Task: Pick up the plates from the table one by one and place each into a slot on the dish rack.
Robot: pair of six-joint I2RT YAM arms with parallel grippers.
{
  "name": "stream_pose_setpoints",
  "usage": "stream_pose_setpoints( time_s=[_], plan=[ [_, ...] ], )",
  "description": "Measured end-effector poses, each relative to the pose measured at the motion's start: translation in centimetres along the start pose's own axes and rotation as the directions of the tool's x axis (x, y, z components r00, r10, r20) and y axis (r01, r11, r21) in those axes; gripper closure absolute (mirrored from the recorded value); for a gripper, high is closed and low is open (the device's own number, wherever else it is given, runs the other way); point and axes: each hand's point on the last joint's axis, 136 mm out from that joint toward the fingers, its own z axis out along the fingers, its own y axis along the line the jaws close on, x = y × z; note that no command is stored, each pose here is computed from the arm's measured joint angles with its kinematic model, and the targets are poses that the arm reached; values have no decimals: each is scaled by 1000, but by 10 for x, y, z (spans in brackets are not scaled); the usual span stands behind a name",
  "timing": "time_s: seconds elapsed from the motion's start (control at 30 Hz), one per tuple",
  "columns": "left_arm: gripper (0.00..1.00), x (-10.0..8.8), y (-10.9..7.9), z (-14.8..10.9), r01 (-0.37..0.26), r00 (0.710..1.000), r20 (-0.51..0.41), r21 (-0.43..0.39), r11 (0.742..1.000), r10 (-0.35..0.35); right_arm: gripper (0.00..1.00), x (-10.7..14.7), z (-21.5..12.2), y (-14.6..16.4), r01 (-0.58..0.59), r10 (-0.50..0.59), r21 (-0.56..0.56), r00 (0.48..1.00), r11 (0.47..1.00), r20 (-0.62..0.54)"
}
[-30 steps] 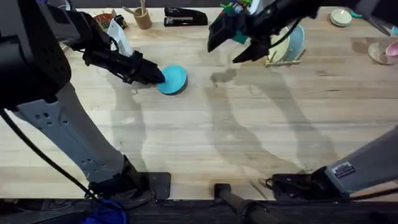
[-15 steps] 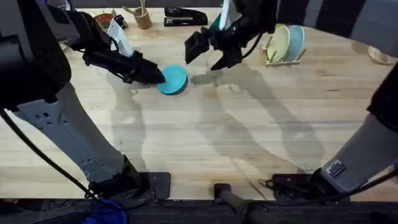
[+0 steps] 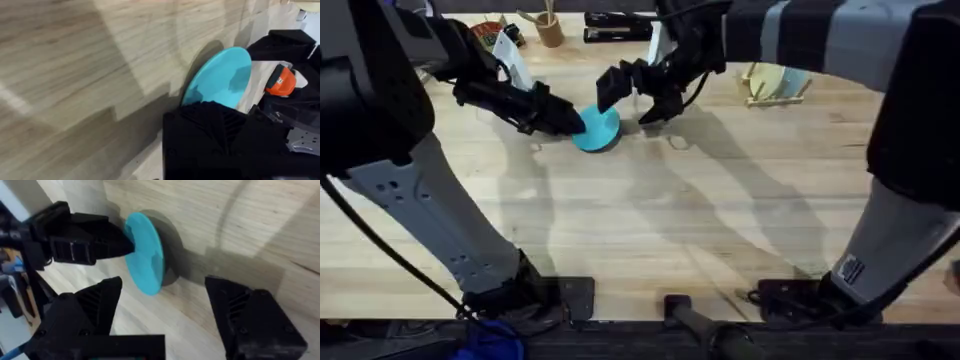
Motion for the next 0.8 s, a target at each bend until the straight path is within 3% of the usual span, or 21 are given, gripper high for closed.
stream_pose_setpoints(
  time_s=[0.53,0.8],
  plan=[
    [959,0,0,0,0,1000,0,0,1000,0,7,3,22,37,62,-60,-61,998,996,30],
    [959,0,0,0,0,1000,0,0,1000,0,8,8,39,31,-14,13,-61,1000,998,-6]
  ],
)
